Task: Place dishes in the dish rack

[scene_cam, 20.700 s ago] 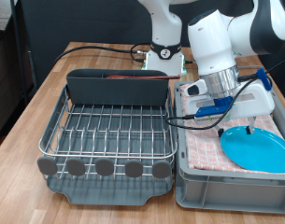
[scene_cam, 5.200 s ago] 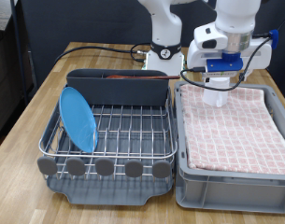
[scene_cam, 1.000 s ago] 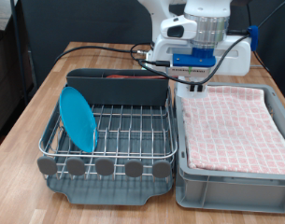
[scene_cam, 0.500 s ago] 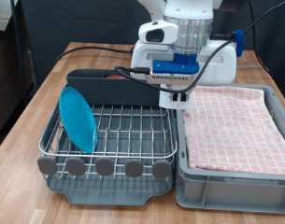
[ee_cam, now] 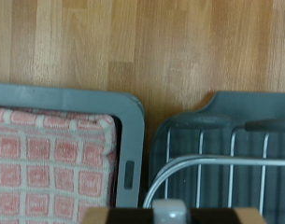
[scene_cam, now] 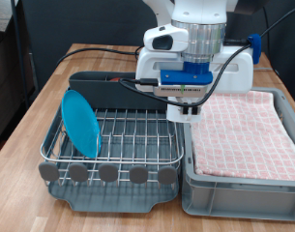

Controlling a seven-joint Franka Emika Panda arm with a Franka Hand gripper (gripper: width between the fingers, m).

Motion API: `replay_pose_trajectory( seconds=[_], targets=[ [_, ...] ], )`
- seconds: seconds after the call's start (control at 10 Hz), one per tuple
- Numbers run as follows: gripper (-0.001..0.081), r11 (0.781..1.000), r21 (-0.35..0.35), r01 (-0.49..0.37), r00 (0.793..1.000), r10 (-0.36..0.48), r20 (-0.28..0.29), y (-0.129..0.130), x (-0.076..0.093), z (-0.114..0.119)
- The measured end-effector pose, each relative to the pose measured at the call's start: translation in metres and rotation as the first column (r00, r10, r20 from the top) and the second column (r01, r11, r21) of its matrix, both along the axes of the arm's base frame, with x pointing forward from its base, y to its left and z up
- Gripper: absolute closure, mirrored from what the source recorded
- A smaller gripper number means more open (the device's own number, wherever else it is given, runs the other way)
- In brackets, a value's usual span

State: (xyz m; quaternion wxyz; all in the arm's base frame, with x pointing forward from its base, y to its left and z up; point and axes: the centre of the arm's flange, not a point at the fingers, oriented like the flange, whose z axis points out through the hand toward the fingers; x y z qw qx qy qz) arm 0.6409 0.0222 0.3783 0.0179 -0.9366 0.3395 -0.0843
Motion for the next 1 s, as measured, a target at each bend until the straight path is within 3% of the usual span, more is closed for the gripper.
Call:
replay_pose_trajectory(
  seconds=[1.0],
  targets=[
    [0.0735,1.000,-0.010,0.005,1.000,-0.005,0.026,-0.007,0.041,-0.013]
  ],
)
